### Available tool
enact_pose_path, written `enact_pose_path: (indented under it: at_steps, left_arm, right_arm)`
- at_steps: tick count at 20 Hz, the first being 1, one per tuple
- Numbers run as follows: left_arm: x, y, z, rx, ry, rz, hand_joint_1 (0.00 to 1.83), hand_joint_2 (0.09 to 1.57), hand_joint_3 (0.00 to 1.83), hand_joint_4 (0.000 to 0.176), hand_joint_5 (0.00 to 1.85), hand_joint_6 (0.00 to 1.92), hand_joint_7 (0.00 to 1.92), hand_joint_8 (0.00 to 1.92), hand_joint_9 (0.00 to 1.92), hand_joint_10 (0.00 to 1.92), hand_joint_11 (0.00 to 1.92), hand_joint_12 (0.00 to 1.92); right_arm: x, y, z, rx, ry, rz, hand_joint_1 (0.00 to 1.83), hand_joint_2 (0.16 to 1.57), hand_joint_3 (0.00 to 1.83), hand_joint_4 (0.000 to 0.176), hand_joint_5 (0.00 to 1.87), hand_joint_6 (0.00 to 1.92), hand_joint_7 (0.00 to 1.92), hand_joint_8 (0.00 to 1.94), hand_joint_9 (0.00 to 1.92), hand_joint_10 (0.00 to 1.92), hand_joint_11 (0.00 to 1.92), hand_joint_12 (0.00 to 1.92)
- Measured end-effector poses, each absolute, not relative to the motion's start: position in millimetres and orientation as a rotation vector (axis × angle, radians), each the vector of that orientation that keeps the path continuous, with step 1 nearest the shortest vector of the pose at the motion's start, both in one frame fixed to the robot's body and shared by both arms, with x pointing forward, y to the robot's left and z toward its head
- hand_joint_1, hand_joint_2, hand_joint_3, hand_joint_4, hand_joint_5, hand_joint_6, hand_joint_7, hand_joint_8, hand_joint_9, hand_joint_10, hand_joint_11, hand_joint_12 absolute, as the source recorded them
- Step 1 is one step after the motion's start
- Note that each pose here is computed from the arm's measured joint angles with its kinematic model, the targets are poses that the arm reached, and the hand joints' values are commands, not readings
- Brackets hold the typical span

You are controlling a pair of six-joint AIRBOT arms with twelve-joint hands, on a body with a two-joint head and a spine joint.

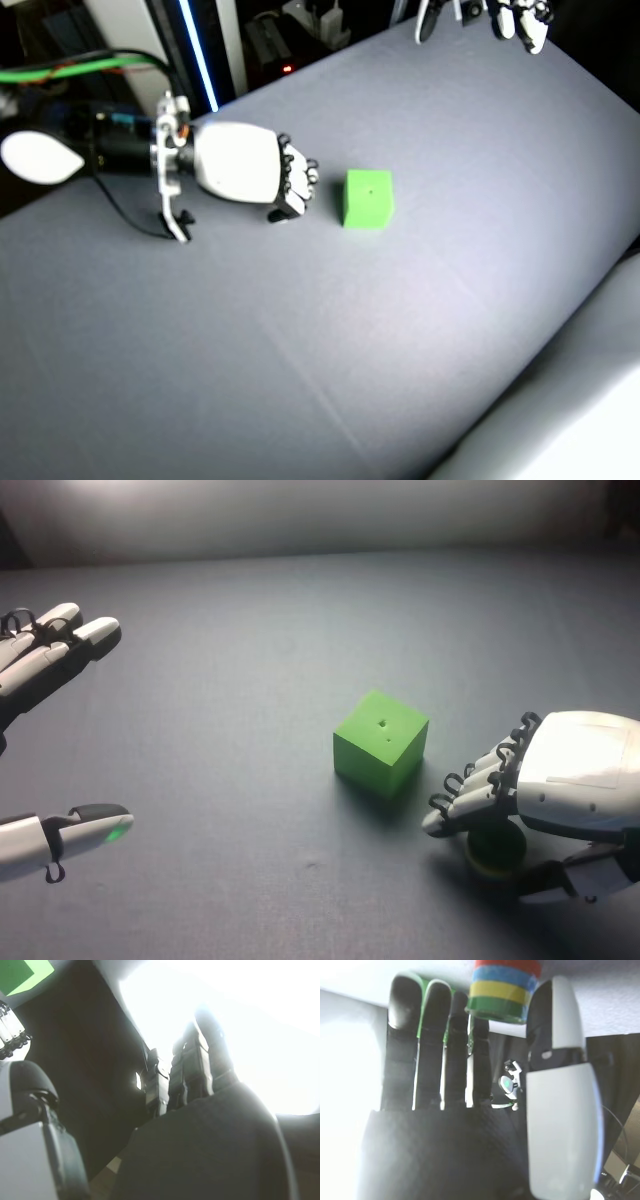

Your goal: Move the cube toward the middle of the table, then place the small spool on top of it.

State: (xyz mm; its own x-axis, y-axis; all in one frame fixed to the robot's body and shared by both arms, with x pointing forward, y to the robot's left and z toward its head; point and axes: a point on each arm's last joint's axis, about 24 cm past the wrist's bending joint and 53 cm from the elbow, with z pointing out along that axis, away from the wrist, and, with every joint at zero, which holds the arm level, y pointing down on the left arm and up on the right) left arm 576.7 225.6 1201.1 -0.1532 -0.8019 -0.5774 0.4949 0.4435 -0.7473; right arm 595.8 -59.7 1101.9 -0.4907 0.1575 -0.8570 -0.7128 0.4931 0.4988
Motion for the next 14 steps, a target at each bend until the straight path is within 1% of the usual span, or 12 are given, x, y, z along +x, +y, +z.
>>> enact_pose_path:
  at_steps: [1, 2, 3, 5, 6, 7, 8, 9, 10, 12, 13, 14]
  left_arm:
    - [577, 226, 1201, -0.312, 1.286, -1.163, 0.82, 0.95, 0.00, 0.092, 0.21, 0.00, 0.10, 0.00, 0.15, 0.01, 0.01, 0.77]
    - [577, 226, 1201, -0.314, 1.286, -1.163, 0.83, 0.95, 0.00, 0.100, 0.21, 0.00, 0.10, 0.00, 0.16, 0.01, 0.01, 0.77]
    - [577, 226, 1201, -0.314, 1.285, -1.163, 0.82, 0.95, 0.00, 0.095, 0.22, 0.00, 0.09, 0.00, 0.15, 0.00, 0.00, 0.76]
    - [577, 226, 1201, -0.313, 1.285, -1.163, 0.84, 0.94, 0.00, 0.090, 0.22, 0.00, 0.10, 0.00, 0.15, 0.00, 0.00, 0.76]
    - [577, 226, 1201, -0.313, 1.285, -1.163, 0.85, 0.95, 0.00, 0.095, 0.23, 0.00, 0.10, 0.00, 0.15, 0.00, 0.00, 0.73]
    - [577, 226, 1201, -0.315, 1.285, -1.163, 0.85, 0.95, 0.00, 0.095, 0.23, 0.00, 0.10, 0.00, 0.15, 0.00, 0.00, 0.73]
    - [577, 226, 1200, -0.321, 1.284, -1.163, 0.83, 0.95, 0.00, 0.096, 0.22, 0.00, 0.10, 0.00, 0.16, 0.00, 0.01, 0.73]
    - [577, 226, 1199, -0.322, 1.288, -1.164, 0.83, 0.95, 0.00, 0.096, 0.22, 0.00, 0.10, 0.00, 0.16, 0.00, 0.01, 0.73]
    - [577, 225, 1199, -0.321, 1.288, -1.165, 0.85, 0.95, 0.00, 0.092, 0.22, 0.00, 0.10, 0.00, 0.15, 0.00, 0.00, 0.75]
    - [577, 226, 1199, -0.323, 1.287, -1.163, 0.87, 0.95, 0.00, 0.095, 0.23, 0.00, 0.10, 0.00, 0.14, 0.00, 0.00, 0.73]
    - [577, 226, 1199, -0.324, 1.286, -1.162, 0.88, 0.95, 0.00, 0.086, 0.24, 0.00, 0.11, 0.00, 0.15, 0.00, 0.00, 0.75]
    - [577, 226, 1199, -0.323, 1.286, -1.163, 0.89, 0.95, 0.00, 0.087, 0.25, 0.00, 0.11, 0.00, 0.15, 0.00, 0.00, 0.75]
  right_arm:
    - [596, -60, 1102, -0.470, 1.784, 1.142, 1.19, 1.03, 0.00, 0.000, 0.84, 0.03, 0.50, 1.19, 0.76, 1.61, 0.84, 1.74]
    - [596, -60, 1102, -0.470, 1.784, 1.142, 1.23, 1.14, 0.01, 0.000, 0.85, 0.76, 0.80, 1.36, 0.90, 1.56, 0.96, 1.70]
    - [596, -60, 1102, -0.469, 1.784, 1.142, 1.25, 1.16, 0.00, 0.000, 0.89, 0.87, 0.88, 1.36, 0.99, 1.41, 1.01, 1.57]
    - [596, -60, 1103, -0.463, 1.782, 1.145, 1.25, 1.15, 0.00, 0.000, 0.96, 0.79, 0.89, 1.38, 1.02, 1.41, 1.05, 1.55]
    - [597, -61, 1103, -0.458, 1.781, 1.146, 1.26, 1.11, 0.00, 0.000, 1.09, 0.64, 0.94, 1.27, 1.10, 1.21, 1.06, 1.40]
    - [598, -61, 1104, -0.455, 1.780, 1.146, 1.26, 1.11, 0.00, 0.000, 1.09, 0.64, 0.94, 1.27, 1.10, 1.21, 1.06, 1.40]
    - [600, -62, 1105, -0.451, 1.777, 1.144, 1.27, 1.11, 0.00, 0.000, 1.17, 0.43, 0.91, 1.35, 1.11, 1.28, 1.06, 1.50]
    - [602, -63, 1107, -0.443, 1.772, 1.142, 1.27, 1.11, 0.00, 0.000, 1.17, 0.43, 0.91, 1.35, 1.11, 1.28, 1.06, 1.50]
    - [608, -67, 1110, -0.415, 1.765, 1.142, 1.25, 1.14, 0.00, 0.000, 1.09, 0.54, 0.84, 1.46, 1.00, 1.46, 0.97, 1.64]
    - [618, -70, 1121, -0.386, 1.737, 1.140, 1.26, 1.13, 0.00, 0.000, 1.11, 0.49, 0.89, 1.39, 0.98, 1.36, 0.92, 1.57]
    - [624, -70, 1132, -0.373, 1.706, 1.147, 1.21, 1.06, 0.00, 0.000, 1.14, 0.64, 0.89, 1.32, 0.93, 1.54, 0.90, 1.74]
    - [629, -69, 1145, -0.367, 1.669, 1.155, 1.25, 1.12, 0.00, 0.000, 1.08, 0.56, 0.87, 1.42, 0.89, 1.60, 0.85, 1.81]
